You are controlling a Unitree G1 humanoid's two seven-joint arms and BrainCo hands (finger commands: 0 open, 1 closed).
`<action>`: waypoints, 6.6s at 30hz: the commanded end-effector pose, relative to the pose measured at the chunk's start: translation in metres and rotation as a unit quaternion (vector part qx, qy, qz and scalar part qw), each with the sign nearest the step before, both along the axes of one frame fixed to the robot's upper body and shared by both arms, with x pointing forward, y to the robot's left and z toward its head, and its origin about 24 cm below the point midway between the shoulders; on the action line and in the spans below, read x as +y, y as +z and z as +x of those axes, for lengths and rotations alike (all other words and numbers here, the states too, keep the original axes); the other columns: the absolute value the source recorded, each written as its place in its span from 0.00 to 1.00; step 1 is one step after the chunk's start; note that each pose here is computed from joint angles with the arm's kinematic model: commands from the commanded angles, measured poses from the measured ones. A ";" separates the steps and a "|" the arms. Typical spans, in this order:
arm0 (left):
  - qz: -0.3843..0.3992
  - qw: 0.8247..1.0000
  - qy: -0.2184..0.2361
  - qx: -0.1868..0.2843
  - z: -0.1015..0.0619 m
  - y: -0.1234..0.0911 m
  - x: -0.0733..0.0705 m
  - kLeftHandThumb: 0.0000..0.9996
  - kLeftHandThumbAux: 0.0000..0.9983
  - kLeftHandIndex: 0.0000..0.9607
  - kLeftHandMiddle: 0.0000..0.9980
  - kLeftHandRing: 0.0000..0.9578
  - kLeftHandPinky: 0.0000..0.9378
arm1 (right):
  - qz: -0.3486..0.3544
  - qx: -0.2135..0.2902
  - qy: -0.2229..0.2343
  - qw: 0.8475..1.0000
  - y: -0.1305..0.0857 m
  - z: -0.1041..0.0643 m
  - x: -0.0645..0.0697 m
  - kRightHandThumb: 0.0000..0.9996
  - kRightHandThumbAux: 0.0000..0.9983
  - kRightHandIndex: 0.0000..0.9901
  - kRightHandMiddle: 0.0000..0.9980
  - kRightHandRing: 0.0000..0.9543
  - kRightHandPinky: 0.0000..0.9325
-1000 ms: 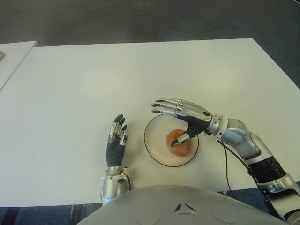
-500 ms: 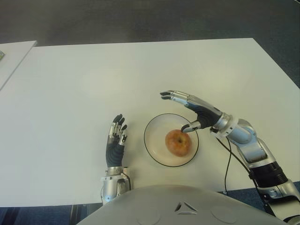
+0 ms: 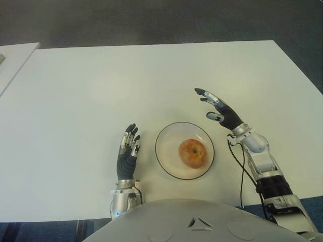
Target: Put the apples into the plate.
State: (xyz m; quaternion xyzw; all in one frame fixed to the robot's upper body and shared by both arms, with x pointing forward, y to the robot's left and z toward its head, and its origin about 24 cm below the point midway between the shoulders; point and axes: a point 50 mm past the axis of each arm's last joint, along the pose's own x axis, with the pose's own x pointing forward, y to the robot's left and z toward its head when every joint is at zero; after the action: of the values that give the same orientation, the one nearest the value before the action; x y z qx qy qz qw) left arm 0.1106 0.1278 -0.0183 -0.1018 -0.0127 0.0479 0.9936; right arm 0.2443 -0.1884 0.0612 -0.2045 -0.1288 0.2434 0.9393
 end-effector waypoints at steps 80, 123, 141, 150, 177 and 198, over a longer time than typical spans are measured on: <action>0.021 0.998 0.025 0.053 -0.016 -0.006 0.021 0.11 0.51 0.03 0.01 0.00 0.00 | 0.206 0.245 -0.186 0.929 -0.110 -0.072 0.014 0.02 0.37 0.00 0.00 0.00 0.00; 0.003 0.996 0.078 0.037 -0.009 -0.007 0.010 0.15 0.44 0.00 0.00 0.00 0.00 | 0.300 0.218 -0.359 0.857 -0.110 -0.075 0.022 0.09 0.42 0.00 0.00 0.00 0.00; -0.019 0.993 0.116 0.021 -0.005 -0.006 0.008 0.13 0.46 0.00 0.00 0.00 0.00 | 0.314 0.173 -0.437 0.825 -0.105 -0.071 0.027 0.06 0.46 0.00 0.00 0.00 0.00; -0.013 0.992 0.123 0.018 -0.004 -0.009 0.009 0.13 0.45 0.00 0.00 0.00 0.00 | 0.312 0.175 -0.438 0.825 -0.106 -0.070 0.030 0.05 0.48 0.00 0.00 0.00 0.00; -0.015 0.994 0.111 -0.009 -0.002 -0.012 0.010 0.10 0.48 0.00 0.00 0.00 0.00 | 0.297 0.206 -0.389 0.848 -0.103 -0.067 0.030 0.05 0.50 0.00 0.00 0.00 0.00; -0.025 0.986 0.161 -0.026 0.000 -0.011 0.005 0.09 0.52 0.00 0.00 0.00 0.00 | 0.308 0.180 -0.428 0.831 -0.101 -0.066 0.028 0.05 0.49 0.00 0.00 0.00 0.00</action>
State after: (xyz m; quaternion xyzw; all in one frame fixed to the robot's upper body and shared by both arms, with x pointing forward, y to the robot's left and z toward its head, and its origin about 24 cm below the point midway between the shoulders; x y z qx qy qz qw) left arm 0.1060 0.1504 -0.0204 -0.0828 -0.0773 0.1593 0.9807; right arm 0.1926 -0.1715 -0.0181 0.0805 0.0172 -0.1602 0.9837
